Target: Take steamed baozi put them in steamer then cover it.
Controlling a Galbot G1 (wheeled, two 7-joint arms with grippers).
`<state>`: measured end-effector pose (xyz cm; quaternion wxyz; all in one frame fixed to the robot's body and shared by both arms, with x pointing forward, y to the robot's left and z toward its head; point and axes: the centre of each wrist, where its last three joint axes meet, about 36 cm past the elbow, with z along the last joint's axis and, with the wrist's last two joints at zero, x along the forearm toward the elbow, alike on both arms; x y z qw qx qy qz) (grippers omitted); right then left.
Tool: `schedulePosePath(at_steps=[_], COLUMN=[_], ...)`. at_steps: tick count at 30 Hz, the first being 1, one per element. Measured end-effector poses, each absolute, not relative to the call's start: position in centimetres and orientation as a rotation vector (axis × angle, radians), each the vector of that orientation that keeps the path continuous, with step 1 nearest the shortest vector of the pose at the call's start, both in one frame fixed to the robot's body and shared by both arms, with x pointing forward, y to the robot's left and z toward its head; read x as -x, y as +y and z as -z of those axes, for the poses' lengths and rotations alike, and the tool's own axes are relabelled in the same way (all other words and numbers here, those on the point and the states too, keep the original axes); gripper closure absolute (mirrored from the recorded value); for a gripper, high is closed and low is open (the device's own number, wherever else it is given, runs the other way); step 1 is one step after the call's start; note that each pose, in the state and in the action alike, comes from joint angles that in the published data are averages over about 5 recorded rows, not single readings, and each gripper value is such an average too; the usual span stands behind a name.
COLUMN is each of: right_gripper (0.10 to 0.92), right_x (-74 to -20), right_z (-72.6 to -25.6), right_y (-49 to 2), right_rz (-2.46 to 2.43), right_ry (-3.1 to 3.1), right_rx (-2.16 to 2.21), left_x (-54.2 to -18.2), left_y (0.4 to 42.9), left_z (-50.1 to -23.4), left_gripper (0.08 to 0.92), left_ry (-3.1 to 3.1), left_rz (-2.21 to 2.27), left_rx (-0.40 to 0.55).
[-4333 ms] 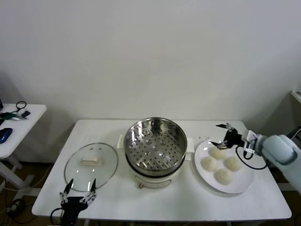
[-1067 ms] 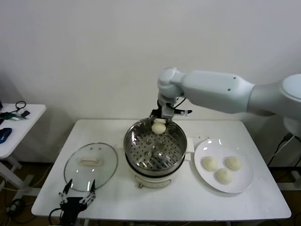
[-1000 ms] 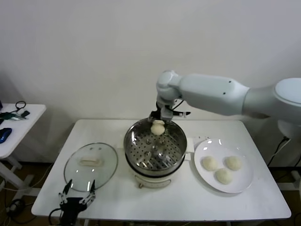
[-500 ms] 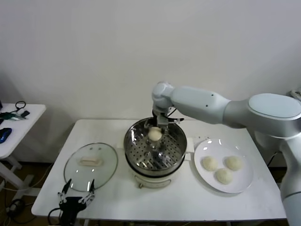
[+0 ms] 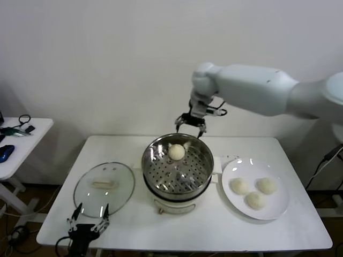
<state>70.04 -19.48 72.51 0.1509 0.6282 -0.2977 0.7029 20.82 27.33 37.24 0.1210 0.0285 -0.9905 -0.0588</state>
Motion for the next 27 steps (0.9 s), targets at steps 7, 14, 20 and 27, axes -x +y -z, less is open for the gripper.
schedulePosePath(at_steps=[7,14,20,27], right_gripper=[0.200,0.200,0.200,0.200], right_x=[-66.5,-63.2,-61.7,-61.4], right_z=[-68.2,-61.9,-56.6,-52.0], right_y=[-28.5,-32.4,-33.5,-33.7], right_rz=[-1.636,-1.389,-1.281,-1.229], right_ry=[-1.161,-1.276,-1.306,-1.338], right_rx=[-1.566,-1.393,-1.296,-1.226], left_x=[-21.1,-21.1,-20.9,-20.6], left_y=[27.6,27.6,27.6,27.5], left_z=[-37.4,-37.3,-37.3,-37.2], left_gripper=[0.177,0.177,0.177,0.177], left_ry=[-2.899,-2.898,-2.895,-2.892], left_rz=[0.181,0.180,0.182,0.186], left_rx=[-0.087,-0.091,-0.099,-0.107])
